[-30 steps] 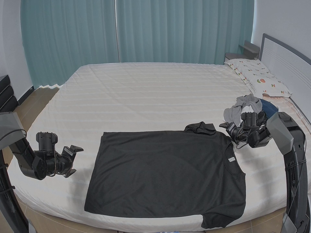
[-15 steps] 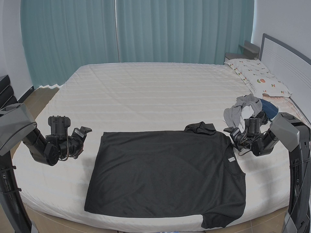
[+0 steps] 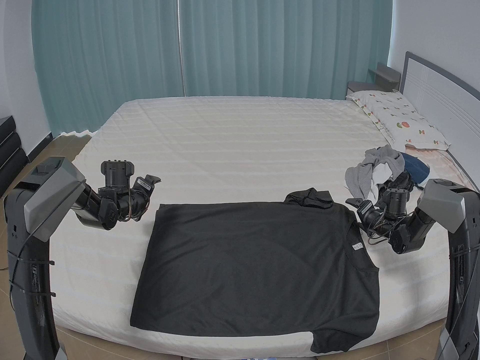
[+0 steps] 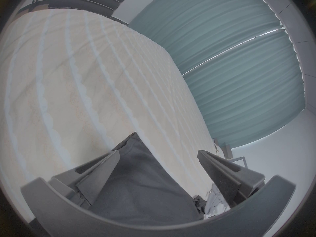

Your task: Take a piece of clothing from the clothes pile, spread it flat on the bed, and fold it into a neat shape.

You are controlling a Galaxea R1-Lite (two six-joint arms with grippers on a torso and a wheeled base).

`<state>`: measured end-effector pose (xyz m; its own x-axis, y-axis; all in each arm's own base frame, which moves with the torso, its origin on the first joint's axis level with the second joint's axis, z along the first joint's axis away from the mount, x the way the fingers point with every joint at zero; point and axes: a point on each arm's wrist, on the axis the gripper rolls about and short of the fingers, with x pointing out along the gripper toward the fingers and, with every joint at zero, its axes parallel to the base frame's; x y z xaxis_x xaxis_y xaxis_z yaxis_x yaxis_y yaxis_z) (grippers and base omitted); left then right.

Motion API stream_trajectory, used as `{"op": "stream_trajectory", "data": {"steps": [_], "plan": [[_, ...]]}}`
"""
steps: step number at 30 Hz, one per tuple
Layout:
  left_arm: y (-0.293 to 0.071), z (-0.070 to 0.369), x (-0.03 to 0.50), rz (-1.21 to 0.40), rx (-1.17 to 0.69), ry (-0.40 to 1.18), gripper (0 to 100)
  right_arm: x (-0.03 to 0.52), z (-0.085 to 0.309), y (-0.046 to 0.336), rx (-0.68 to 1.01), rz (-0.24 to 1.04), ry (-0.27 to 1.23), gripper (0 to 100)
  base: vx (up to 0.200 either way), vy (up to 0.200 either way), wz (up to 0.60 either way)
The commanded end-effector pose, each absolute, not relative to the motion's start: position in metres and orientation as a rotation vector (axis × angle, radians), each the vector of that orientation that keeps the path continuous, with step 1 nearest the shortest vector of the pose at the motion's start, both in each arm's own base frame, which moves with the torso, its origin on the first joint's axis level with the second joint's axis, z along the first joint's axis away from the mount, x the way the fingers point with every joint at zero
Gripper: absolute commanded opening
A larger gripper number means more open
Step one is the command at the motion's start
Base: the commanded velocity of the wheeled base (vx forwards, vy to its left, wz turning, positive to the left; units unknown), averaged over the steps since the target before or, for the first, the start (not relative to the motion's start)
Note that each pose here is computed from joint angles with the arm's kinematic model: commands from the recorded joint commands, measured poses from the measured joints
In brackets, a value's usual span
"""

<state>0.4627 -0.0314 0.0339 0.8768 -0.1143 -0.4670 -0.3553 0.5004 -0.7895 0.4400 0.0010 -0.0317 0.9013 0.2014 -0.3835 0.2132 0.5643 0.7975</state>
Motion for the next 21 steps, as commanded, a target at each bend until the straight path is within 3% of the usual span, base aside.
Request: {"op": "stream_trajectory", "data": {"steps": [1, 21], "plan": [[-0.035, 0.009, 0.469, 0.165, -1.016, 0.540, 100, 0.437, -0.033, 0.001, 0.982, -0.010, 0.479, 100, 0.000, 0.000, 0.00], [-0.056, -0.026, 0.483, 0.239, -0.835, 0.493, 100, 0.437, -0.034, 0.001, 0.982, -0.009, 0.477, 100, 0.000, 0.000, 0.00]]}}
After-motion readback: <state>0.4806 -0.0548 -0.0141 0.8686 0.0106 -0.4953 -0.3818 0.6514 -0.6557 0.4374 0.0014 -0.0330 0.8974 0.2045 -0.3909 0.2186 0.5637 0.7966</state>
